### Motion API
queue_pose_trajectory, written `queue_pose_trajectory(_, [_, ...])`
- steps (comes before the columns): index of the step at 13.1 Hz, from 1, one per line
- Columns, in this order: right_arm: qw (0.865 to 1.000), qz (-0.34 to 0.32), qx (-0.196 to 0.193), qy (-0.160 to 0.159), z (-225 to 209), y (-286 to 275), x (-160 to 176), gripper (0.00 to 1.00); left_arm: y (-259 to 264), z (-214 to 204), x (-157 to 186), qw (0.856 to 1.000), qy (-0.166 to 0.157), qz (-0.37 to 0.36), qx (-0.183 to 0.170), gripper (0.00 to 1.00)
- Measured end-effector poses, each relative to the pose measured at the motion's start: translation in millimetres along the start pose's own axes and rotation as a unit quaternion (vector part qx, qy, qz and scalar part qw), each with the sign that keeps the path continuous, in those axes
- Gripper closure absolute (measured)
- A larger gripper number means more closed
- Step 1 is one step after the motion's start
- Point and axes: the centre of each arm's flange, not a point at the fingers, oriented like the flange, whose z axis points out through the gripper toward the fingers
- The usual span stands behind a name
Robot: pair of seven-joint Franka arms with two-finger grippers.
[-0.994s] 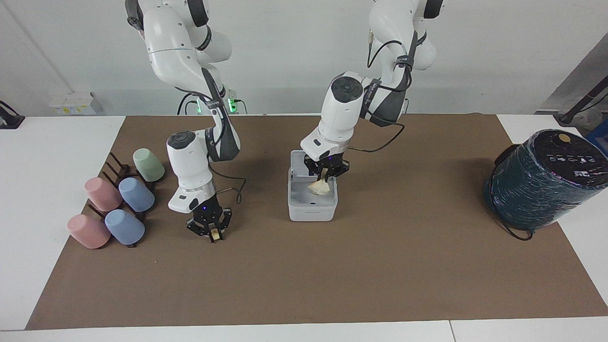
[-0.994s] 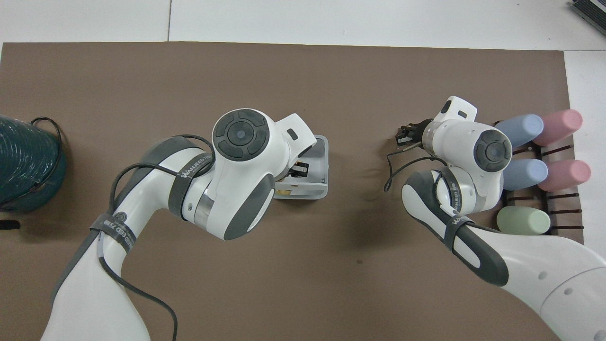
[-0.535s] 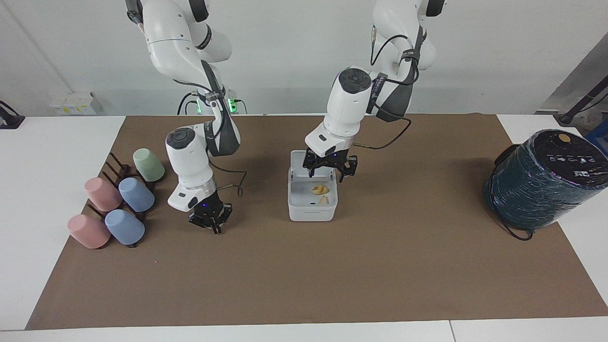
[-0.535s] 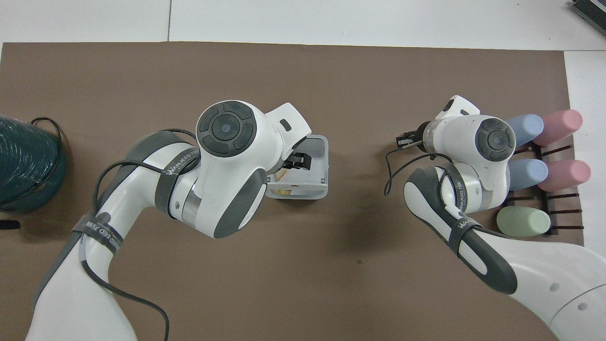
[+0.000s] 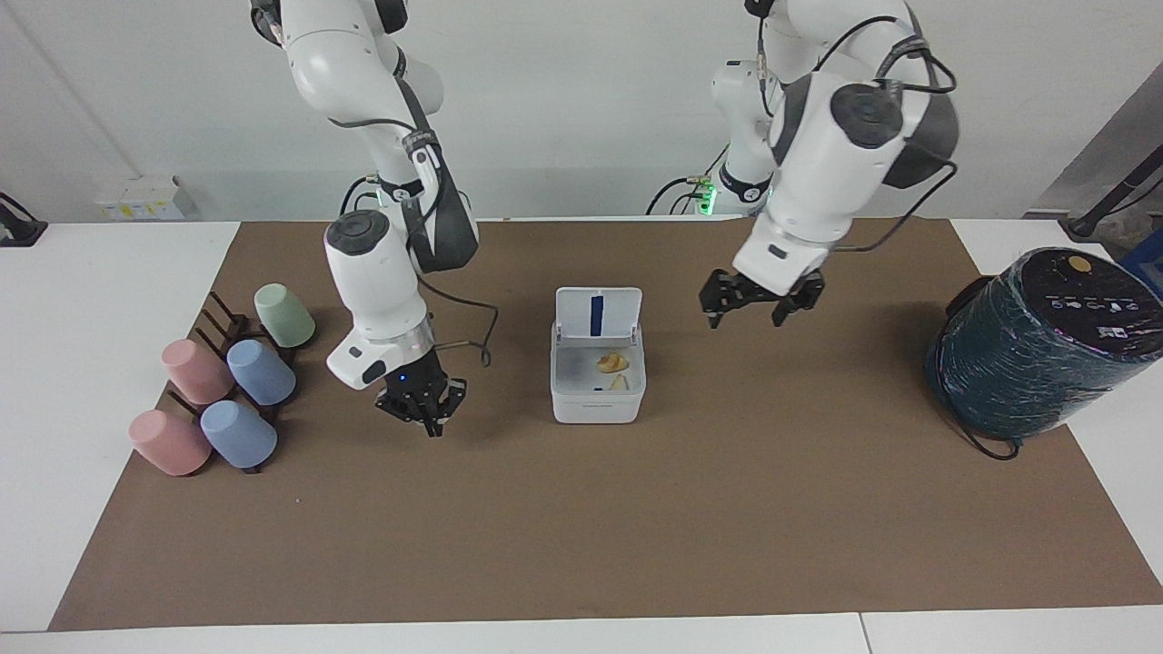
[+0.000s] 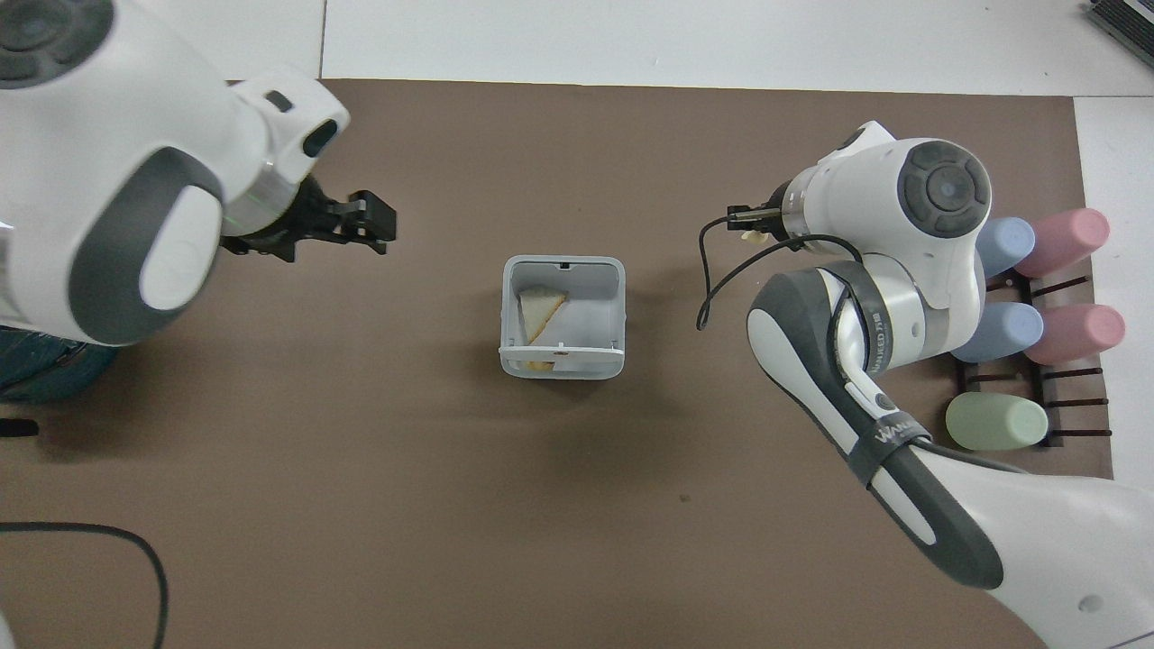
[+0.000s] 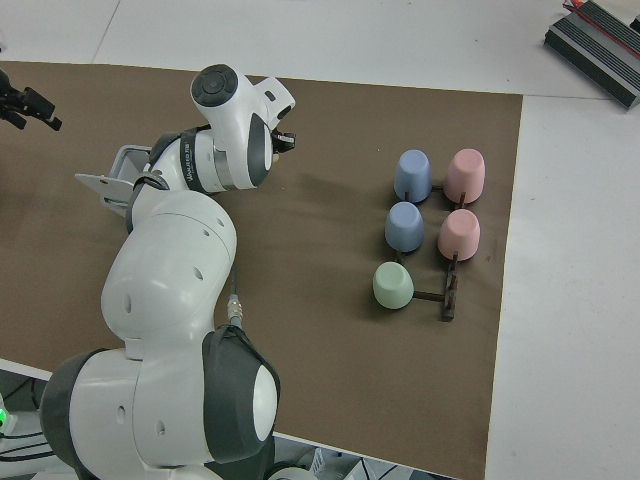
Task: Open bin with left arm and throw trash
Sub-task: 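Drop the second bread piece into the bin while the left gripper withdraws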
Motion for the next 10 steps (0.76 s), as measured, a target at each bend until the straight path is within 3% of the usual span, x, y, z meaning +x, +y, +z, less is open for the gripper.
queue_pose_trajectory(2, [1.0, 0.014, 0.013, 0.016, -41.8, -41.1, 4.9, 0.94, -86.7, -25.0, 10.0, 1.0, 0.012, 0.002, 0.0, 0.0])
queue_pose_trajectory(5, [0.999, 0.024, 0.034, 0.02, -52.1, -108.0, -14.3, 0.94, -175.3, -42.9, 4.0, 1.0, 0.004, -0.004, 0.031, 0.0])
queue_pose_trajectory(9, [0.997, 0.056, 0.046, -0.007, -34.7, -190.4, -59.5, 0.94, -174.6, -55.3, -2.9, 0.999, 0.01, 0.006, 0.052, 0.0])
queue_pose_trajectory(10, [0.997, 0.056, 0.048, -0.008, -29.1, -197.2, -65.0, 0.89, -174.7, -55.2, -2.7, 0.999, 0.01, 0.006, 0.052, 0.0])
